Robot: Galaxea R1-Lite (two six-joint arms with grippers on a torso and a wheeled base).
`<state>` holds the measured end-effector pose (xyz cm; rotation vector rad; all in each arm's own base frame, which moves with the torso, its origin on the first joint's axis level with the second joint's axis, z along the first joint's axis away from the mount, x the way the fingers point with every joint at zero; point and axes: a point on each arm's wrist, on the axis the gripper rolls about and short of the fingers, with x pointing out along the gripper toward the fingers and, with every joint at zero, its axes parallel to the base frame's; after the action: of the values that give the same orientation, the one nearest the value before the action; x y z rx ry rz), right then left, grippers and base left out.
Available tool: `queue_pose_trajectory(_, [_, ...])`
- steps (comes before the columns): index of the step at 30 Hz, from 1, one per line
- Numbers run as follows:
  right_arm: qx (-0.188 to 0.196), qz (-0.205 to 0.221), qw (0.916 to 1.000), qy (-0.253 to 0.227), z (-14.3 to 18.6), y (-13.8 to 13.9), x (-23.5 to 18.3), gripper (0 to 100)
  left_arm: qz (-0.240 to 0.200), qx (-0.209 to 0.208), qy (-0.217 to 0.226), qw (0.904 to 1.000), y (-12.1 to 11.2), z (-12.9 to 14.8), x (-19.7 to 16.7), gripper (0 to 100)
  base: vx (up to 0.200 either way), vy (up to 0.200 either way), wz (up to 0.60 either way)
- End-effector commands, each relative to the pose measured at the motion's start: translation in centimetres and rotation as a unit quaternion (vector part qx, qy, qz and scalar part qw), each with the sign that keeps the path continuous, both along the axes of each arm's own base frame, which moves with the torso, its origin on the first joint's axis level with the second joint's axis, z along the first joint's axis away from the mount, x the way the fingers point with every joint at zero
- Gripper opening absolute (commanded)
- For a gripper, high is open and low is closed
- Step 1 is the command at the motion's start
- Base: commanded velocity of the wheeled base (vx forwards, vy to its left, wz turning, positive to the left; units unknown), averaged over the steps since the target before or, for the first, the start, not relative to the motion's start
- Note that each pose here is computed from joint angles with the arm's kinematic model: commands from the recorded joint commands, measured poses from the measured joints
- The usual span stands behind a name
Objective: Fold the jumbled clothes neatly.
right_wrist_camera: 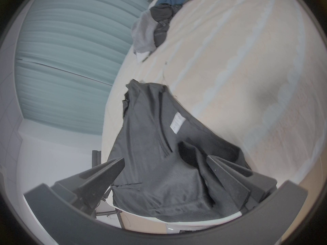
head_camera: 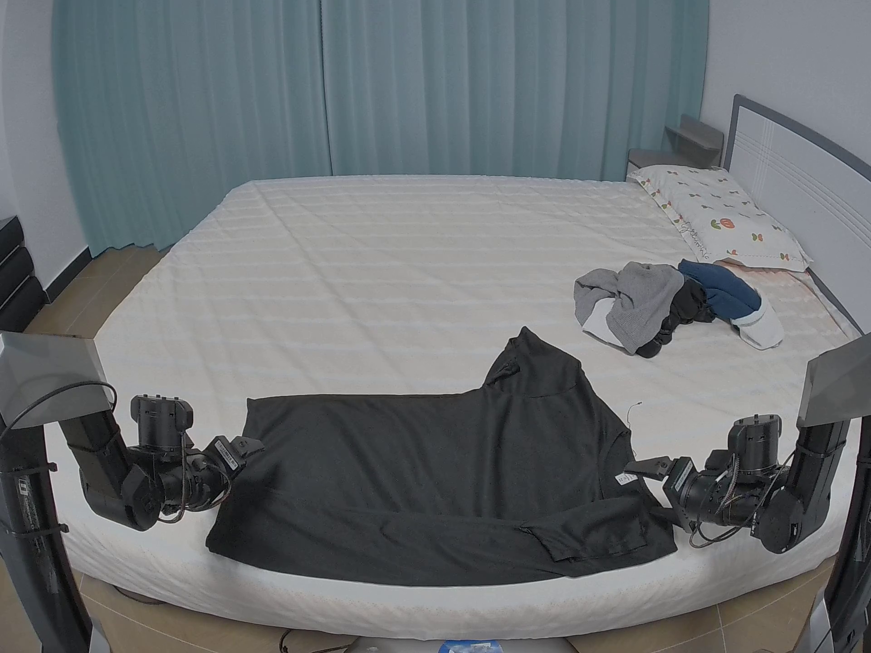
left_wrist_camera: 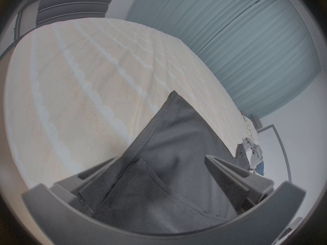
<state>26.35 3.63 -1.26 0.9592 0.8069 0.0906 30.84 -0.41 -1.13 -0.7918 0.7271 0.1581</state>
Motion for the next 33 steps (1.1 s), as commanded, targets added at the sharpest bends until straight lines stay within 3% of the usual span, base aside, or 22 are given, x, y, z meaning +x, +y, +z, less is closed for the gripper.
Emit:
queue_pose_trajectory(1, [-0.010, 0.008, 0.9994, -0.033, 1.0, 0.0, 0.0, 100, -0.006, 0.008, 0.013, 0.9999, 0.0, -0.7, -0.2, 0, 0.000, 0.000, 0.00])
queue_pose_trajectory(16, [-0.073, 0.046, 0.9952, -0.046, -0.8, 1.4, 0.9, 100, 0.007, 0.030, 0.037, 0.9989, 1.1, -1.5, -1.4, 0, 0.000, 0.000, 0.00])
queue_pose_trajectory(26, [-0.135, 0.063, 0.9864, -0.070, -2.0, 2.0, 2.3, 100, 0.009, 0.030, 0.040, 0.9987, 1.2, -1.6, -1.4, 0, 0.000, 0.000, 0.00])
queue_pose_trajectory(27, [-0.139, 0.065, 0.9855, -0.071, -2.2, 2.2, 2.4, 0, 0.008, 0.030, 0.041, 0.9987, 1.2, -1.7, -1.4, 0, 0.000, 0.000, 0.00])
queue_pose_trajectory(33, [-0.170, 0.081, 0.9798, -0.067, -3.4, 2.6, 2.4, 0, 0.008, 0.030, 0.042, 0.9986, 1.2, -1.7, -1.4, 0, 0.000, 0.000, 0.00])
